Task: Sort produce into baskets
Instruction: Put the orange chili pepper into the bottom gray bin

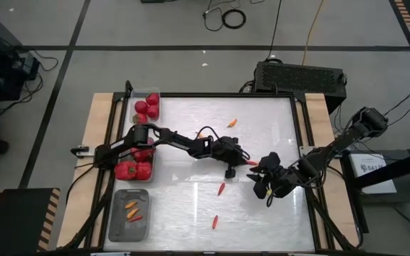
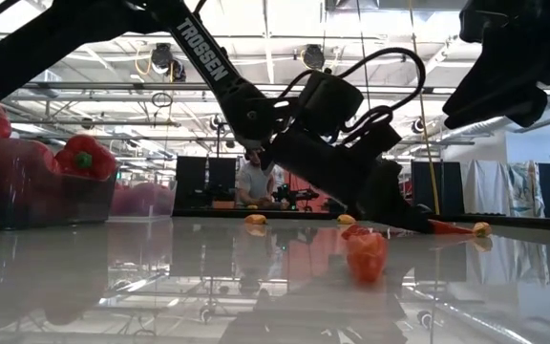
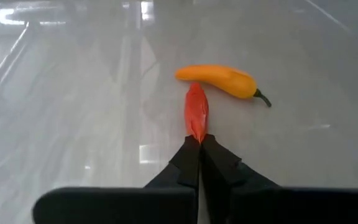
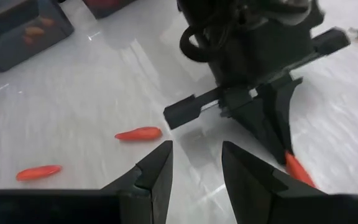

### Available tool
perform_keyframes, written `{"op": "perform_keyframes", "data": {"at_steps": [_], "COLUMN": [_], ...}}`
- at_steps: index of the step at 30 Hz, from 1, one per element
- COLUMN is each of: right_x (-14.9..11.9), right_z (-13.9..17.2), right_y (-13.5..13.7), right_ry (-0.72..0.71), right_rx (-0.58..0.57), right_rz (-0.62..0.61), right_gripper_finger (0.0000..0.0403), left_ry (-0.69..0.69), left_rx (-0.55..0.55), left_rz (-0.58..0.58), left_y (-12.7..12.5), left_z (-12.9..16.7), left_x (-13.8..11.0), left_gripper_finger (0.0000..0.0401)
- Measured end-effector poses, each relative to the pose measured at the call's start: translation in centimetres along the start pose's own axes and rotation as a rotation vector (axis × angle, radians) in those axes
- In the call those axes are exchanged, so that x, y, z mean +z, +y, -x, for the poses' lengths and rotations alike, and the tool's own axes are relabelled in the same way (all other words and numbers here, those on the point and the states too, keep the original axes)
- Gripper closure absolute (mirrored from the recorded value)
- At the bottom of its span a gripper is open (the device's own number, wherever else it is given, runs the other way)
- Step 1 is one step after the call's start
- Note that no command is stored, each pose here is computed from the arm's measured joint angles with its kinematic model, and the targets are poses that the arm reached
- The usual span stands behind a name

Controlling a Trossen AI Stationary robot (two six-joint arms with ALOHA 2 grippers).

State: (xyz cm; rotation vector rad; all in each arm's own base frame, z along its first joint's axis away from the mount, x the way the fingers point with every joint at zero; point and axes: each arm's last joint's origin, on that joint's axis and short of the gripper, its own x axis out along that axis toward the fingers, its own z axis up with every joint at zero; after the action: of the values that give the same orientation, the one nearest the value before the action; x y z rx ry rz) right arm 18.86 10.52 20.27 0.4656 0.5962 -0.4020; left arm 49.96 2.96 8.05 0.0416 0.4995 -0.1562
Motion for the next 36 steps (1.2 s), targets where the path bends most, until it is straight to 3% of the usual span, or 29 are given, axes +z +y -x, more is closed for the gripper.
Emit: {"op": "perform_keyframes", "data": {"at_steps": [9,17,22,29,32,36], "right_x": [-0.1,0.0,0.0,0.0,0.0,0.0], "right_z": [0.0,0.0,0.0,0.0,0.0,0.0], "right_y": [0.0,0.1,0.1,0.1,0.1,0.1], "right_ry": [0.026,0.023,0.022,0.022,0.022,0.021], "right_rx": [0.016,0.019,0.02,0.021,0.021,0.02], "right_rz": [-0.002,0.012,0.011,0.006,-0.012,-0.015], "right_gripper_finger": [0.0273,0.0273,0.0273,0.0273,0.0273,0.0273], "left_ry": [0.104,0.38,0.568,0.808,0.813,0.795], "left_rx": [-0.029,-0.084,-0.111,-0.077,0.0,0.018], "left_rz": [0.042,-0.009,0.005,-0.007,-0.014,0.022], "left_y": [-1.7,-6.3,-11.5,-20.0,-23.0,-26.5], "left_z": [2.0,8.4,14.2,23.4,27.1,31.8], "left_x": [2.2,6.5,8.7,9.5,9.5,9.2], "left_gripper_finger": [0.0397,0.0399,0.04,0.0395,0.0393,0.0392]}}
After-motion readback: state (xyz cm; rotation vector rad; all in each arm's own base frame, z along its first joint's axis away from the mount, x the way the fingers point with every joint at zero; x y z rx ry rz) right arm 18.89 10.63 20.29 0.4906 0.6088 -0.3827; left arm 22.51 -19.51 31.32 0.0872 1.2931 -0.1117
